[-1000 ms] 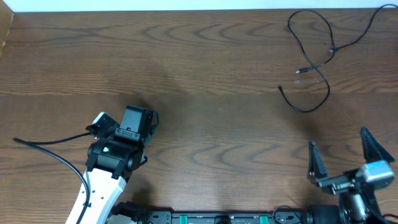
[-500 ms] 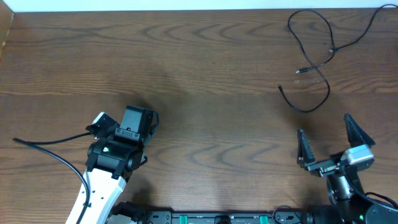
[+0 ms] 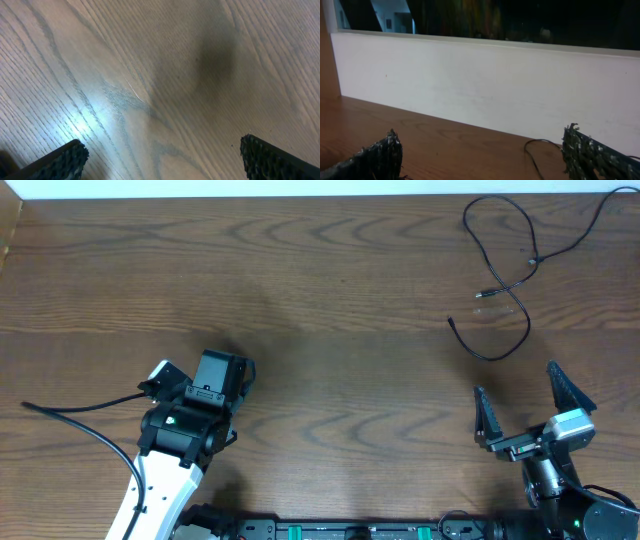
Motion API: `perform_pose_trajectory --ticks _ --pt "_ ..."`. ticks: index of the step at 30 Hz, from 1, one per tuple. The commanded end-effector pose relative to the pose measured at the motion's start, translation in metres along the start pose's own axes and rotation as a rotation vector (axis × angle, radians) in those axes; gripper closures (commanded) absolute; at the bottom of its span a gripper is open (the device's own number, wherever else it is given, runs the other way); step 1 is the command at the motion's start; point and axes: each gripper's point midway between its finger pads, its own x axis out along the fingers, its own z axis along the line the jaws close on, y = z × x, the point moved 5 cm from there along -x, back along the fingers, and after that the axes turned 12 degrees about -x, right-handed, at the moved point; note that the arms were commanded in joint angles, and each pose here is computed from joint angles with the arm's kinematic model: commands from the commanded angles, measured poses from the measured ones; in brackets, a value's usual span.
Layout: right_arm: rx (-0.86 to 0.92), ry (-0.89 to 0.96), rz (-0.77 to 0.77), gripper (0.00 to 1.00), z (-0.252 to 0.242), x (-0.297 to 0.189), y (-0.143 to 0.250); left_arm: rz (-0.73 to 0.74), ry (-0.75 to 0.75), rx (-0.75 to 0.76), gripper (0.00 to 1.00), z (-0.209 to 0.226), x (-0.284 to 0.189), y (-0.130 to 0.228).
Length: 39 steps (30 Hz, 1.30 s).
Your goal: Untangle cables
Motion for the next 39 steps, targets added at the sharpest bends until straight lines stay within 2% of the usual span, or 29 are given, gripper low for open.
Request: perform_pose_trajectory --ticks 1,14,25,39 --pt "0.009 -0.004 0.007 0.01 0.001 0.0 0.004 -0.022 -0.005 -0.013 0.02 0.001 0.0 -0.003" --pt "0.013 0.012 0.003 0.01 0.001 0.004 0.016 -0.022 -0.005 -0.013 0.02 0.001 0.0 -0.003" --pt "0.079 0.032 -0.078 0.01 0.009 0.014 0.07 -0.022 -0.005 -0.013 0.02 0.001 0.0 -0.003" --pt "0.12 0.214 0.043 0.01 -0.011 0.012 0.093 -0.022 -0.005 -0.013 0.02 0.001 0.0 -0.003"
